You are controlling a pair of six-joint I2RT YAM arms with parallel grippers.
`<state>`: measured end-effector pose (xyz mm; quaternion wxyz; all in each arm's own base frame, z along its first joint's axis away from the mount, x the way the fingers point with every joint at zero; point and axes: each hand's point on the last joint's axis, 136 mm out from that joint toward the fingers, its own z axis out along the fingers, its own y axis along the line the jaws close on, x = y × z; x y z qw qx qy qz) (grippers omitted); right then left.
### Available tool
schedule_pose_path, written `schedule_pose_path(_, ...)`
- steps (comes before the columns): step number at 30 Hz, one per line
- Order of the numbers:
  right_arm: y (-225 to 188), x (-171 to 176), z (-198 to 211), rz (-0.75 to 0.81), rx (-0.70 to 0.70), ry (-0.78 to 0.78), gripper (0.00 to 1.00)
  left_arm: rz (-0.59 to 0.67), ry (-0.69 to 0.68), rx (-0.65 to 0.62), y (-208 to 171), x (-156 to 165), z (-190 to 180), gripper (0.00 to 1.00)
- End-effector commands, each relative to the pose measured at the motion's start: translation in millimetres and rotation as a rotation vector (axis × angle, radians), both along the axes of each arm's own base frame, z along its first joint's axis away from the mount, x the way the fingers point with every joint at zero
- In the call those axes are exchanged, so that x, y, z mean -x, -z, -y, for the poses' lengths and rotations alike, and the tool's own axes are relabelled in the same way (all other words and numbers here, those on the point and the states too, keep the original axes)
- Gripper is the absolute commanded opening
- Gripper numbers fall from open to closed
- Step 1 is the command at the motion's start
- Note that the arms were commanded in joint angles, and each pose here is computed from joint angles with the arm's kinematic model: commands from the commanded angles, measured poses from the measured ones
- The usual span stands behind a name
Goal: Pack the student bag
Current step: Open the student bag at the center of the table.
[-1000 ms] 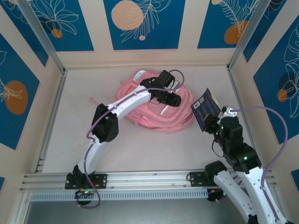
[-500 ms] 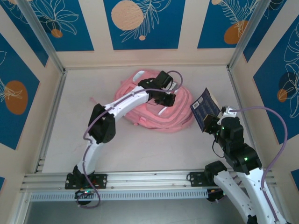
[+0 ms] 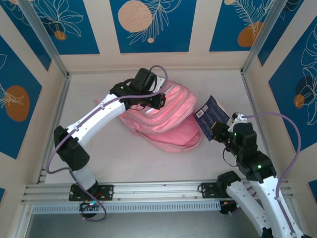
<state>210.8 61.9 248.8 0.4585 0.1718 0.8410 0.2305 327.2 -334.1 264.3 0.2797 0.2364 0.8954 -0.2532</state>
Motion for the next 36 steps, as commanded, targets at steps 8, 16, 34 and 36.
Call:
schedule_pose_path(8,10.0,-12.4,-93.5,-0.164,-0.680,-0.260,0.00,-0.027,0.072,0.010,-1.5,28.3,-12.0,0.00)
schedule_pose_path(16,-22.0,-18.9,-90.7,-0.068,-0.879,-0.279,0.00,-0.051,0.107,-0.112,24.9,44.5,-19.2,0.04)
schedule_pose_path(34,-35.7,-24.1,-94.9,-0.038,-0.914,-0.316,0.00,0.197,0.320,-0.214,-16.8,100.2,6.0,0.72)
schedule_pose_path(36,-36.6,-24.1,-94.8,-0.036,-0.914,-0.317,0.00,0.202,0.335,-0.218,-13.4,102.0,12.4,0.72)
